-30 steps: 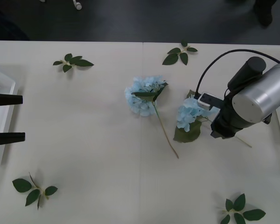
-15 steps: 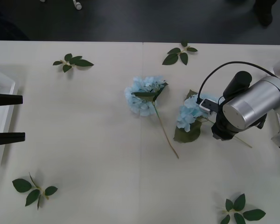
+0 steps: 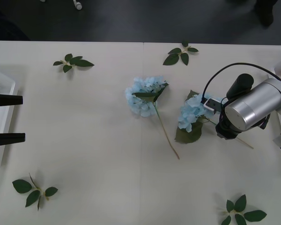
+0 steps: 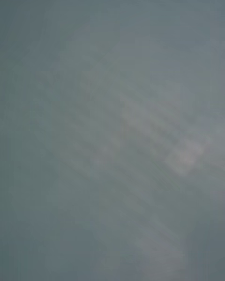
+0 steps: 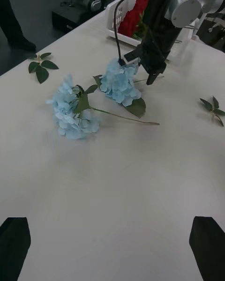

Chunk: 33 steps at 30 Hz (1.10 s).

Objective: Put the red flowers into the right box and the blue flowers into the left box

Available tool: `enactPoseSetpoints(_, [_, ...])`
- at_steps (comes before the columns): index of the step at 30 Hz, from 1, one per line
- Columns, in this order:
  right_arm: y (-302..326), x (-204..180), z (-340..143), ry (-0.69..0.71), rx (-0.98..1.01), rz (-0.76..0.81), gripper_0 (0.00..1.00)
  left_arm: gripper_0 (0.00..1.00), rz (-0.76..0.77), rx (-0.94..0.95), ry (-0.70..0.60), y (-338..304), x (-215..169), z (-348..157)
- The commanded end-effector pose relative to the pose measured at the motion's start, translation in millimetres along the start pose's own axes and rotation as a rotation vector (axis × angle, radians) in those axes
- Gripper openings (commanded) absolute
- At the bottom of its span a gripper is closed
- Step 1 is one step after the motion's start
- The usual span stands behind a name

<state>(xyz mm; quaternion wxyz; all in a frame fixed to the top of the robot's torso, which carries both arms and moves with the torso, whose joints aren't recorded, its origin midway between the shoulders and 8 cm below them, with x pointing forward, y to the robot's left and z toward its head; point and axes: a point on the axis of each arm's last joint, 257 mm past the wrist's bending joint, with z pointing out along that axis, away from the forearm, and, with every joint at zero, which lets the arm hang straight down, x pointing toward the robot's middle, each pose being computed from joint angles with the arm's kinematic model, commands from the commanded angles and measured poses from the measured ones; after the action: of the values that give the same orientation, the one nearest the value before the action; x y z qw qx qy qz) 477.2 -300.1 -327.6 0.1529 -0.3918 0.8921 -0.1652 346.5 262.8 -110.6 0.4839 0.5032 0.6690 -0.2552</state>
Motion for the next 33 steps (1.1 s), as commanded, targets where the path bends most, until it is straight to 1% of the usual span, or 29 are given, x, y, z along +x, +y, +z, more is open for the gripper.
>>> enactPoseSetpoints(1, [-10, 0, -6, -0.005, 0.014, 0.004, 0.85, 1.00, 0.071, -0.023, 0.005, 7, -9, -6])
enactPoseSetpoints(10, [-13, 10, -19, 0.035, 0.000, 0.037, 0.86, 1.00, 0.071, -0.023, 0.005, 7, -9, -6])
enactPoseSetpoints(17, [-17, 13, -34, 0.019, 0.008, 0.056, 0.86, 1.00, 0.071, -0.023, 0.005, 7, -9, -6])
enactPoseSetpoints(22, [-15, 23, -40, 0.028, 0.020, 0.034, 0.85, 1.00, 0.071, -0.023, 0.005, 7, -9, -6])
enactPoseSetpoints(27, [-9, 32, -41, 0.031, 0.022, 0.018, 0.86, 1.00, 0.071, -0.023, 0.005, 7, -9, -6])
enactPoseSetpoints(33, [-10, 33, -35, 0.007, 0.042, 0.011, 0.85, 1.00, 0.071, -0.023, 0.005, 7, -9, -6])
